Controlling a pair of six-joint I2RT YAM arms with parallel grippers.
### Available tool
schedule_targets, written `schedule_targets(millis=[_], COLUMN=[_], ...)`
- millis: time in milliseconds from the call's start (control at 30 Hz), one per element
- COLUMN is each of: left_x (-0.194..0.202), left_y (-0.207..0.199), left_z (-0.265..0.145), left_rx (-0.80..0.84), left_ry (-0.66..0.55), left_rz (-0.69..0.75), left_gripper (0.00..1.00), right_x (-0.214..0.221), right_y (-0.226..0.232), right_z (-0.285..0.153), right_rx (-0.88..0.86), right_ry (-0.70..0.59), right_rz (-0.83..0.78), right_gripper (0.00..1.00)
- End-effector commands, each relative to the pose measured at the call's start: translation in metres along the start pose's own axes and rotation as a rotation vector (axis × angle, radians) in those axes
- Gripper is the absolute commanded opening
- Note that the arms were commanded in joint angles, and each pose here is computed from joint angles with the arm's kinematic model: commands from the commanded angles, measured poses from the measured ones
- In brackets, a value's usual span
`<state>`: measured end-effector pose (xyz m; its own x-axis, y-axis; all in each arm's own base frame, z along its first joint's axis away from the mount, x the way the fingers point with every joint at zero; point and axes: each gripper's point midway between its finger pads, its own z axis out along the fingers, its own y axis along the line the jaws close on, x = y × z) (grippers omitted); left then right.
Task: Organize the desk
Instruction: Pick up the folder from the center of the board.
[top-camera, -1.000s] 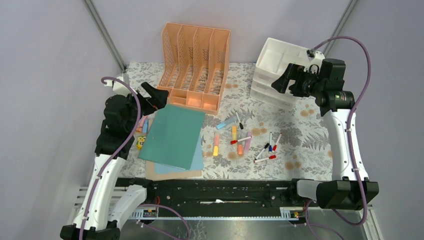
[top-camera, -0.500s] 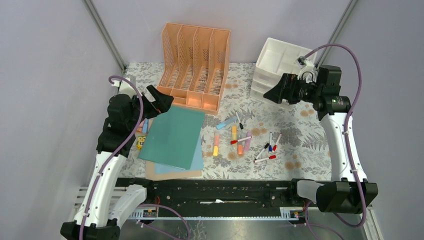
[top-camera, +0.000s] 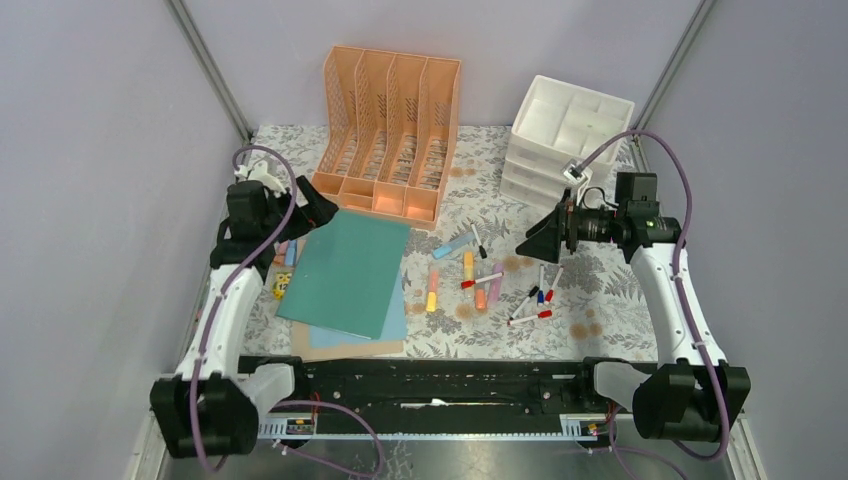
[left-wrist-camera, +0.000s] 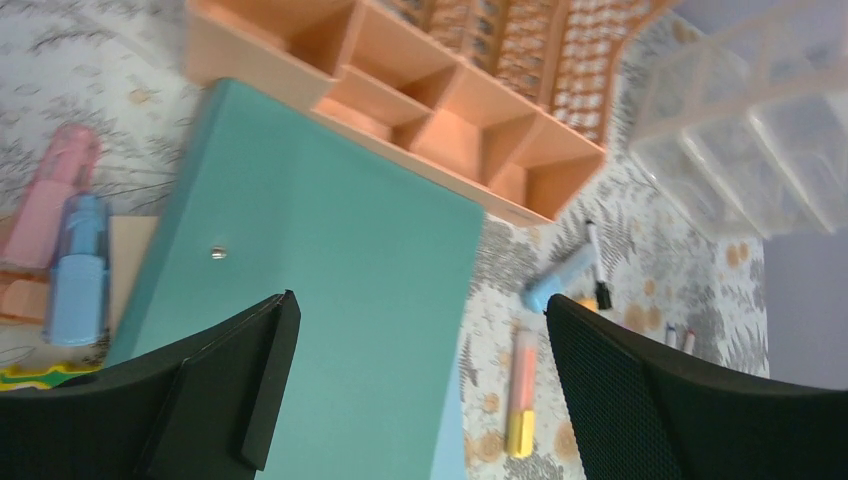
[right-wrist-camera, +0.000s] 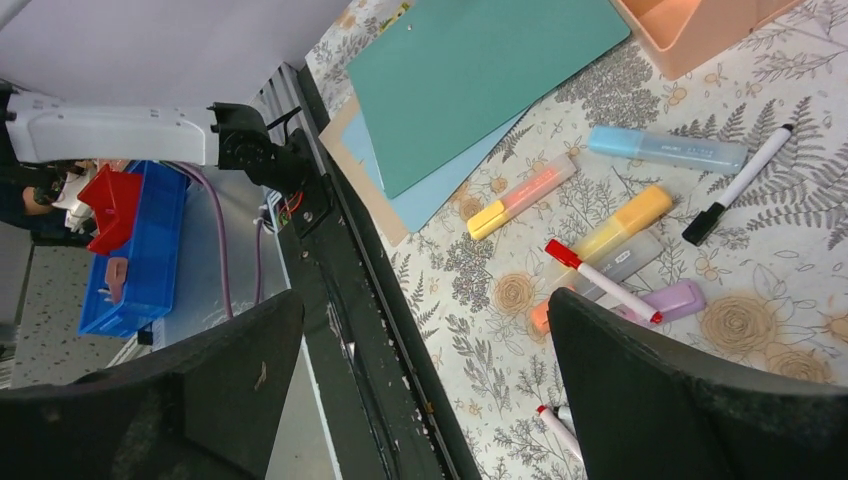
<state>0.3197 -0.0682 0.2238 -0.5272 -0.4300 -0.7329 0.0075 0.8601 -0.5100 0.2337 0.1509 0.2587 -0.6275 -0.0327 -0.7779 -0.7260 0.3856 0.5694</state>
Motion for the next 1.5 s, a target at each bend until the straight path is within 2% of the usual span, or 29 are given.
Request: schedule_targets(millis=[0,233,400,667,833,967,1033,1267,1367,1467], left_x=[-0.011,-0.023,-0.02,0.003,0.007,0.012,0.016,0.029,0.034,0.039], left_y=[0.025,0.085,0.102,0.124,0.122,0.12,0.121,0.132,0.136,0.136], left_z=[0.025,0.065,0.093,0.133,0.143,0.148,0.15,0.155,0.157,0.159], left_rx=[0.092,0.051,0.088,0.149,0.218,0.256,0.267,0.236,0.231,0.237], left_ry=[0.005,0.041,0.107,0.246,0.277,0.297,0.31,0.337,0.352,0.363], left_rz=[-0.089,-0.212,-0.113,-0.101,-0.108,-0.123,-0.134,-0.149,-0.149,-0.15], left_gripper=[0.99,0.99,0.99,0.98,0.89,0.75,0.72,0.73,0.79,0.79], right_x=[0.011,0.026,0.032,0.039,0.038,0.036,0.035,0.036,0.036,0.036], right_y=[0.005,-0.008,-0.013,-0.02,-0.025,-0.029,-0.03,-0.032,-0.032,-0.032], right_z=[0.004,0.01,0.013,0.016,0.016,0.017,0.017,0.017,0.017,0.017], right_rx=[-0.061,-0.066,-0.068,-0.06,-0.042,-0.034,-0.03,-0.026,-0.029,-0.032], right_ry=[-0.004,-0.011,-0.012,-0.005,-0.001,0.004,0.007,0.011,0.011,0.011], right_rz=[-0.059,-0.046,-0.027,-0.003,-0.001,0.004,0.006,0.012,0.013,0.016], right_gripper=[0.99,0.99,0.99,0.98,0.98,0.99,0.99,0.99,0.98,0.99])
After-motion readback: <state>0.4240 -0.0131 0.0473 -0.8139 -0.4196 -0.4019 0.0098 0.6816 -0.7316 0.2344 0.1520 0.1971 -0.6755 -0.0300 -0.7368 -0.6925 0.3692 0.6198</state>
